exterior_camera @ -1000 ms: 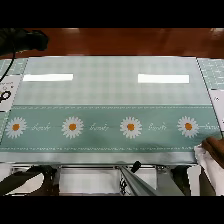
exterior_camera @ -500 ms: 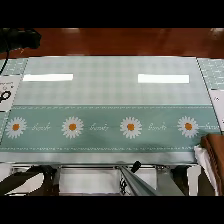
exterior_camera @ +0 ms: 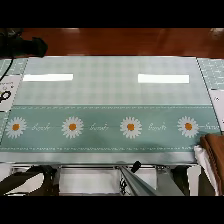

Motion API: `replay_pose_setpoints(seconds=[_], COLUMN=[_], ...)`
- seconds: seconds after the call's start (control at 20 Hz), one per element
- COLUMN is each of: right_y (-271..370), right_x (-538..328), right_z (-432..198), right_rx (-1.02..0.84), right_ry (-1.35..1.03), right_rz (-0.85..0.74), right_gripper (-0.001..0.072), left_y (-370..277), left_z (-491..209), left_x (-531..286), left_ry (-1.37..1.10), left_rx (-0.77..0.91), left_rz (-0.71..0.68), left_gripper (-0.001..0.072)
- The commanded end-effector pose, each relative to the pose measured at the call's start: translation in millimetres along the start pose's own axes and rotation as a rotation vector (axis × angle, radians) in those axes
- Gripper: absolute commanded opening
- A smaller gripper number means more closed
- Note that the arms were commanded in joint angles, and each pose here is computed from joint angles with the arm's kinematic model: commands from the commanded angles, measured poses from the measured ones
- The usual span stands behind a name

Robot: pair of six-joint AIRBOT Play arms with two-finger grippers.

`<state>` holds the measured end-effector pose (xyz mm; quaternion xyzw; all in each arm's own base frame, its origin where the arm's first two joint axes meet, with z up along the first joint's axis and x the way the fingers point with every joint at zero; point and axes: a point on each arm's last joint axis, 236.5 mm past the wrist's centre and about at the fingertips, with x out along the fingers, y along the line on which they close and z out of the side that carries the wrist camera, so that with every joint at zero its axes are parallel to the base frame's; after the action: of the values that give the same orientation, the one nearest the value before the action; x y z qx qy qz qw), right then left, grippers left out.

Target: Fold the shirts.

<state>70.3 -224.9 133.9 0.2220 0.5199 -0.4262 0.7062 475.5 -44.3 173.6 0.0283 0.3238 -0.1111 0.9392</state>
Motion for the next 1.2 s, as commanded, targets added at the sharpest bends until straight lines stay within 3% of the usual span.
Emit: replay_pose_setpoints(seconds=[0.0, 0.1, 0.2, 0.45, 0.55, 0.7, 0.85, 1.15], right_y=[105.0, 146.5, 179.7, 238.7, 251.0, 273.6, 284.3, 300.3], right_x=[-21.0, -38.5, -34.6, 2.6, 11.5, 22.5, 34.9, 17.0], right_z=[63.8, 76.9, 64.3, 8.8, -1.0, -20.4, -30.8, 5.5], right_rx=[-0.045, -0.050, -0.187, -0.690, -0.737, -0.734, -0.783, -0.812], right_ry=[-0.246, -0.278, -0.224, -0.059, -0.025, 0.068, 0.153, 0.054], right_rz=[0.471, 0.673, 0.703, 0.477, 0.404, 0.418, 0.400, 0.401], right_gripper=[0.0553, 0.0590, 0.0590, 0.0612, 0.0612, 0.0612, 0.0612, 0.0611], left_y=[-31.7, -56.4, -78.9, -103.3, -112.0, -120.4, -133.8, -142.7], left_z=[-52.0, -66.3, -78.5, -115.7, -122.2, -136.6, -153.8, -158.3], left_x=[0.9, -1.0, -3.0, -8.4, -5.5, -1.7, -1.9, 0.9], left_ry=[0.226, 0.293, 0.348, 0.514, 0.538, 0.577, 0.618, 0.620], left_rx=[-0.018, 0.021, 0.072, 0.113, 0.054, -0.067, -0.041, -0.017], left_rz=[-0.092, -0.138, -0.153, -0.058, -0.050, -0.019, -0.032, -0.046], left_gripper=[0.0717, 0.0716, 0.0716, 0.0715, 0.0715, 0.0716, 0.0717, 0.0712])
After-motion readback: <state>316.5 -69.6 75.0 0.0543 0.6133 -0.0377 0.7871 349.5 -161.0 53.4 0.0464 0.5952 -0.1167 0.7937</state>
